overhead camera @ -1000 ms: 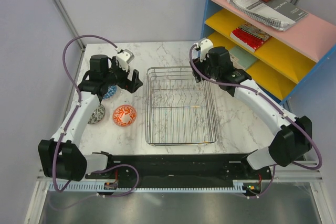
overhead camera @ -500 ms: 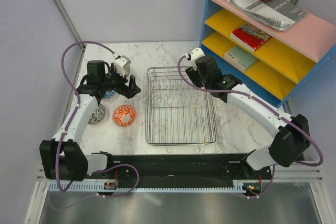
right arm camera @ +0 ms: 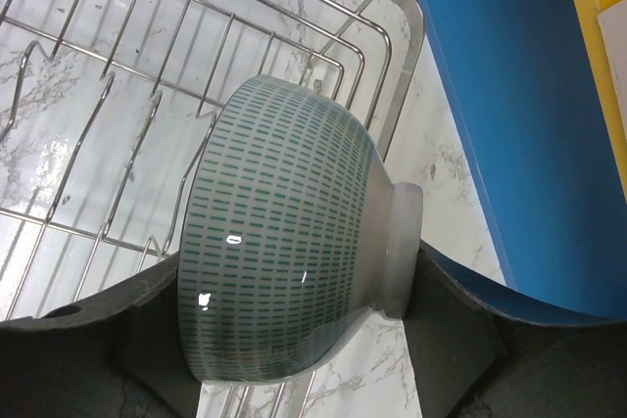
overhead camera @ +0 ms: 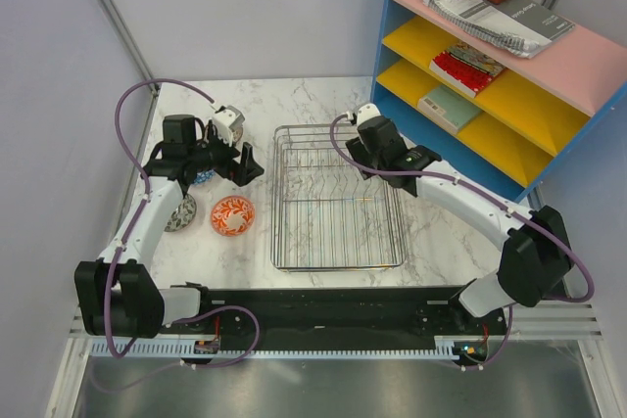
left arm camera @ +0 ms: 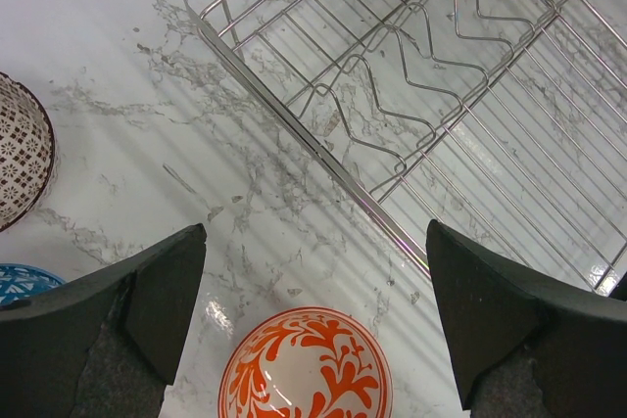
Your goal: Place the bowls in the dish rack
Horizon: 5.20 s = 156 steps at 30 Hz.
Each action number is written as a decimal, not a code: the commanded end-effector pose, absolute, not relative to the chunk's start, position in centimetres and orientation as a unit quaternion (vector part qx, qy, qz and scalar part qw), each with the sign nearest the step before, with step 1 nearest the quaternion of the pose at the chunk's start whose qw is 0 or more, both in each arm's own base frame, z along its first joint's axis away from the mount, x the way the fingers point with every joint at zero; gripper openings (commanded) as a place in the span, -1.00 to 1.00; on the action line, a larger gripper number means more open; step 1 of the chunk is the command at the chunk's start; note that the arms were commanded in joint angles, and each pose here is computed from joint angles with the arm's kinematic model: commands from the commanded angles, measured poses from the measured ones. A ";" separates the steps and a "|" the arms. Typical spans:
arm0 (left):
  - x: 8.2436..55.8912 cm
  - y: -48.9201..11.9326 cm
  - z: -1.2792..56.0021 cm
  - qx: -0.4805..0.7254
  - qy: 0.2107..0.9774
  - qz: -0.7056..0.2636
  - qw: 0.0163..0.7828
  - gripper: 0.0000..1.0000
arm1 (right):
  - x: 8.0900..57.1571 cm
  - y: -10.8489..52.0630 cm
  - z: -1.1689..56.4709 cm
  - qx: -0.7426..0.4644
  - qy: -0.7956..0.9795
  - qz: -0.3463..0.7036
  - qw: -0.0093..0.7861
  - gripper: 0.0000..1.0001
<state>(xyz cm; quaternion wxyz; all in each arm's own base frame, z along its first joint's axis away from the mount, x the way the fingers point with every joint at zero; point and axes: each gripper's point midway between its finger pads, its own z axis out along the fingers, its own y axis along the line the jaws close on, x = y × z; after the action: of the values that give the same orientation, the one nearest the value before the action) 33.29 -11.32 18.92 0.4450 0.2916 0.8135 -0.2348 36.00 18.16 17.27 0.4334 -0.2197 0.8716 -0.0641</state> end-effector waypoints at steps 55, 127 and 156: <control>33.5 -11.7 19.1 0.322 0.791 -0.239 0.463 0.99 | 36.6 22.7 11.1 -0.236 0.877 -0.119 0.402 0.83; 28.5 -5.0 9.0 0.377 0.854 -0.072 0.350 0.84 | 37.0 21.1 22.4 -0.235 0.822 -0.121 0.504 0.96; 29.1 -2.5 4.2 0.387 0.876 -0.040 0.287 0.33 | 37.0 21.2 22.2 -0.241 0.823 -0.122 0.500 0.96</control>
<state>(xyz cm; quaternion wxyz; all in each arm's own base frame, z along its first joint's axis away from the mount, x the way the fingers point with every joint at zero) 29.01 -2.63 4.63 0.2872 0.3649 0.8845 -0.0444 36.71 21.01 20.29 0.4800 -0.2501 0.8309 -0.1292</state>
